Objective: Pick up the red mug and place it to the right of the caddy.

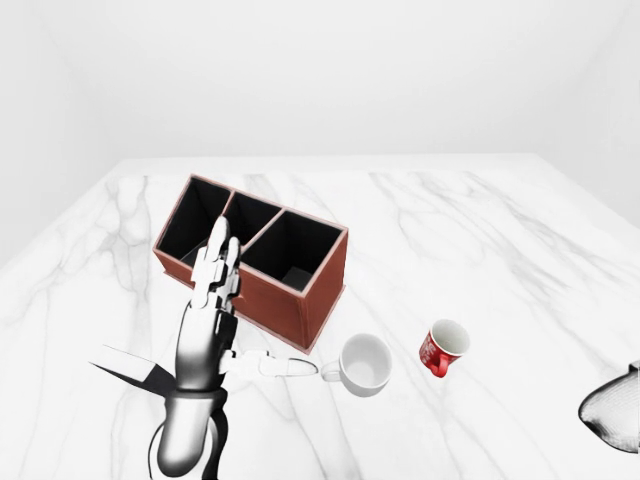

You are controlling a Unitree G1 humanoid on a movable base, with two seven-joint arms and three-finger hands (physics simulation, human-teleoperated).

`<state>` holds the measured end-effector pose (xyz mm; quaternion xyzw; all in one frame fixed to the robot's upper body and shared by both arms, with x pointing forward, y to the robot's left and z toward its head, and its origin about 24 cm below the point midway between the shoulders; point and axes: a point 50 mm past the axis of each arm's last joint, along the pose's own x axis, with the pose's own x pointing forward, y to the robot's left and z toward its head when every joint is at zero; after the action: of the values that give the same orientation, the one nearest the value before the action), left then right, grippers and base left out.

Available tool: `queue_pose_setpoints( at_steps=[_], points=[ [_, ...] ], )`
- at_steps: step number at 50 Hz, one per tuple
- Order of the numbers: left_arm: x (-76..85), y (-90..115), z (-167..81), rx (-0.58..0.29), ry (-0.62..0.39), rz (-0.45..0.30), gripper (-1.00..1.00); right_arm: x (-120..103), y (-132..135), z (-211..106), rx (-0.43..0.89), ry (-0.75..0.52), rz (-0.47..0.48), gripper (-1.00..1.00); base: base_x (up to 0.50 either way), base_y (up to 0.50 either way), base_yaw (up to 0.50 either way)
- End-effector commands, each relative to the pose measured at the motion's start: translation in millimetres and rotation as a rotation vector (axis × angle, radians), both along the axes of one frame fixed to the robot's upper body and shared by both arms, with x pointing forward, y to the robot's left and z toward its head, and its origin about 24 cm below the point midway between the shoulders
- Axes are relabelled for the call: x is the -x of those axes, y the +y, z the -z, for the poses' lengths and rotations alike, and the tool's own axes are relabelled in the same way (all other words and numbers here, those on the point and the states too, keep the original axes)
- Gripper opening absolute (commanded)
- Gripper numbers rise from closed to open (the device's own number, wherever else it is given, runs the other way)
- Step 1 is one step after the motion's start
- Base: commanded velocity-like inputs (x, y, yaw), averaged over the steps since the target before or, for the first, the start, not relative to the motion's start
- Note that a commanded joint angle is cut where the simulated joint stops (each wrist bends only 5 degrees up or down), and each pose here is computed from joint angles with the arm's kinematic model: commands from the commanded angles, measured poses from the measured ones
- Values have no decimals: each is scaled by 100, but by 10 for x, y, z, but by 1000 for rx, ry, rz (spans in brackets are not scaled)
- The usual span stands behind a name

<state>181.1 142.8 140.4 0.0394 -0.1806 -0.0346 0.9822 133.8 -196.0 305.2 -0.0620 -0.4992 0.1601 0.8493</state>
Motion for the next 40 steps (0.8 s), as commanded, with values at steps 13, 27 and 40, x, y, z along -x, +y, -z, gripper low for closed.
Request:
queue_pose_setpoints(
  at_steps=[13, 27, 40],
  points=[
    [11, 5, -37, -1, -17, -2, 100, 44, 323, -6, 553, -234, 93, 95, 0, 0, 0],
    [26, 8, -52, -1, -23, -4, 100, -206, 401, 204, 889, -148, 308, 95, 0, 0, 0],
    [26, 16, -56, -2, -25, -5, 100, -448, 342, 305, 911, -47, 468, 95, 0, 0, 0]
  ],
)
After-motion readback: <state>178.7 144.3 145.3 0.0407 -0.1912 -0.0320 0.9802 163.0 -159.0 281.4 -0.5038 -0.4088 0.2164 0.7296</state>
